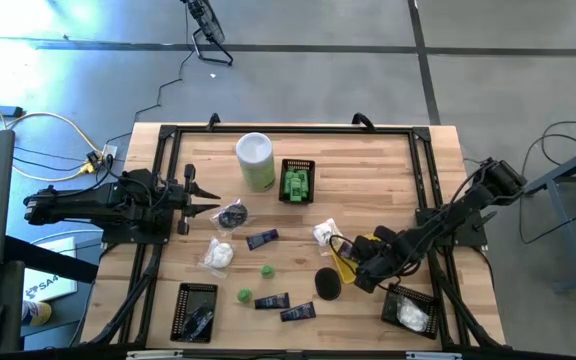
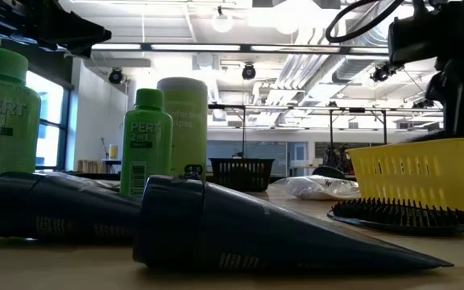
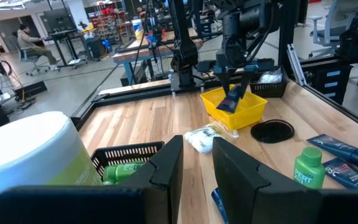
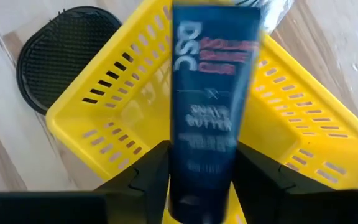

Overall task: Pick & Place Travel size toiletries
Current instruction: Put the blue shave butter into the yellow bin, then put the white cotton pack into the bottom right black bin

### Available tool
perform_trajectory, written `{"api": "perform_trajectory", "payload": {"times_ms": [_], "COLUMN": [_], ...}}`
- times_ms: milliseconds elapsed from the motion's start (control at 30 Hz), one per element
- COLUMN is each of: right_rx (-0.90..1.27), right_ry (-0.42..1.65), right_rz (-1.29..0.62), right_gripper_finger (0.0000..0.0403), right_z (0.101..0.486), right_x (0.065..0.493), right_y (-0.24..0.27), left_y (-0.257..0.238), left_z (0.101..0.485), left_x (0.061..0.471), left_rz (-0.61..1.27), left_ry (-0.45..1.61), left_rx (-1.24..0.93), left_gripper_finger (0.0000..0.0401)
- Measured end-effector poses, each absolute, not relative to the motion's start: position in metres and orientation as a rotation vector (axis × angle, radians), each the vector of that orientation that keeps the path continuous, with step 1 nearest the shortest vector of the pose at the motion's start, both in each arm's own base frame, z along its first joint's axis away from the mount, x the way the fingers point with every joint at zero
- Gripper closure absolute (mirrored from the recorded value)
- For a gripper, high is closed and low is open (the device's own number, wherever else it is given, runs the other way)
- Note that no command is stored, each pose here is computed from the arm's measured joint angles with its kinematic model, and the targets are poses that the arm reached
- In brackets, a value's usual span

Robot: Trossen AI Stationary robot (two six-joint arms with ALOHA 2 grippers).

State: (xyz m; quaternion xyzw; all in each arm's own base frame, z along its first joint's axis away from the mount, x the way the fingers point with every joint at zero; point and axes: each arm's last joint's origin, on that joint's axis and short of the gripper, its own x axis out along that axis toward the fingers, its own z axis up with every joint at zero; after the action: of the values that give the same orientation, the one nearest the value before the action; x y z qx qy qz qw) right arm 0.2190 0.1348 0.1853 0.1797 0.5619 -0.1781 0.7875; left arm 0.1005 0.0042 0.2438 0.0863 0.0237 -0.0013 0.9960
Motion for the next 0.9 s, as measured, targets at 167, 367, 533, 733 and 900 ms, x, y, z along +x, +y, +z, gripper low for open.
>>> {"api": "perform_trajectory", "payload": {"times_ms": [167,367,533,733,900], "right_rx": [0.386,0.365,0.399,0.506,0.584], "right_ry": [1.212,1.214,1.213,1.252,1.275], "right_rz": [-0.384,-0.371,-0.374,-0.333,-0.312], "right_gripper_finger": [0.0211,0.0196,0.0210,0.0238,0.0264], "right_z": [0.185,0.185,0.185,0.187,0.187], "right_x": [0.219,0.219,0.223,0.230,0.237], "right_y": [0.135,0.134,0.131,0.124,0.116], "left_y": [0.004,0.004,0.004,0.004,0.004], "left_z": [0.244,0.244,0.244,0.243,0.243], "left_x": [0.100,0.100,0.100,0.100,0.100], "left_rz": [-0.003,-0.003,-0.003,-0.004,-0.004], "left_ry": [0.048,0.048,0.048,0.053,0.053], "left_rx": [0.173,0.174,0.176,0.175,0.175], "left_gripper_finger": [0.0318,0.0318,0.0318,0.0318,0.0318]}}
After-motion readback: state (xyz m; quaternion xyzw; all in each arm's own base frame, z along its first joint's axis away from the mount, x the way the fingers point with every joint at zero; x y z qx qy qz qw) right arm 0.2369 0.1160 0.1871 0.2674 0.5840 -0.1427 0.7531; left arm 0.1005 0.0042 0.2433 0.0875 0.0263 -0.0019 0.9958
